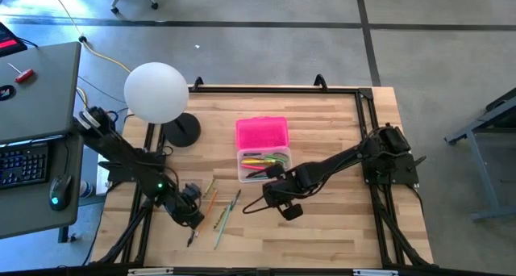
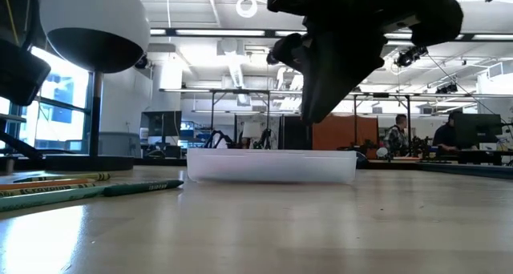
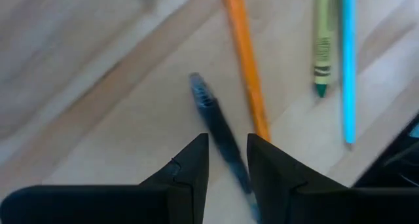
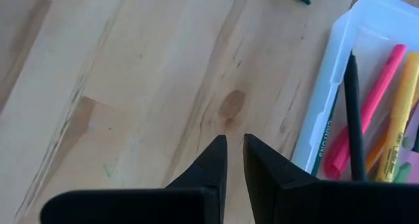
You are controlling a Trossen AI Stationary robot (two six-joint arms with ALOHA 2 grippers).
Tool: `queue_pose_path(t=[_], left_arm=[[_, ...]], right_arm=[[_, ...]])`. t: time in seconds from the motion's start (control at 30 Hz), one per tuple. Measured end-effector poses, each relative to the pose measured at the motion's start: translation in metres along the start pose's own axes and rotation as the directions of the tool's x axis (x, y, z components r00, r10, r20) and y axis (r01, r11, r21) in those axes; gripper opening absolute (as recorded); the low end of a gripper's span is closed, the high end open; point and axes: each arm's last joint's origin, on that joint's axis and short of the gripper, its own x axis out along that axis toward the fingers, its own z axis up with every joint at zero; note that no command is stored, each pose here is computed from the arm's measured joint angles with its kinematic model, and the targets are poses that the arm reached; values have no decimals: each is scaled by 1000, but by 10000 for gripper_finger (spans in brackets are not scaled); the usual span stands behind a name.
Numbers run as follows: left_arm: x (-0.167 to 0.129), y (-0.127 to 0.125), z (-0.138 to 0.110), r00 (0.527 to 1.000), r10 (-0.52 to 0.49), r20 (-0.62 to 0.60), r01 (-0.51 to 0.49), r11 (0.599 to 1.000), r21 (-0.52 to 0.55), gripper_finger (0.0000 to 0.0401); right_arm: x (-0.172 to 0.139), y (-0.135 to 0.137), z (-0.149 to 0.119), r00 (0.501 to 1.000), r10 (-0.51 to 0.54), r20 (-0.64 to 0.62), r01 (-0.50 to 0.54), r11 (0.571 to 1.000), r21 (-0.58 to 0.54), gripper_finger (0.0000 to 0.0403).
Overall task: Pick & place school supplies into a supply box
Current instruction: Put the black pen into the pink supply box
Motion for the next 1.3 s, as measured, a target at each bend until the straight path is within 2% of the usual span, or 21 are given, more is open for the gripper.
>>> queue_pose_path(t=[0.23,0.4,0.67,0.83,0.97,1.3], left_arm=[[14,0,-1,999,33,2,-33,999,2,133],[17,2,0,998,60,12,-61,995,82,133],[17,3,14,996,74,46,-76,996,51,133],[17,3,28,988,81,132,-100,985,140,133],[17,4,40,984,89,153,-118,974,194,133],[15,0,44,993,109,51,-117,969,217,133]], right_arm=[[1,-9,0,1000,-7,6,7,1000,12,30],[1,-9,0,1000,24,16,-25,1000,14,30],[1,-8,1,999,40,18,-40,999,12,30],[1,-8,1,999,39,18,-39,999,12,30],[1,-8,1,999,39,18,-39,999,11,30],[1,-8,1,999,38,18,-38,999,11,30]])
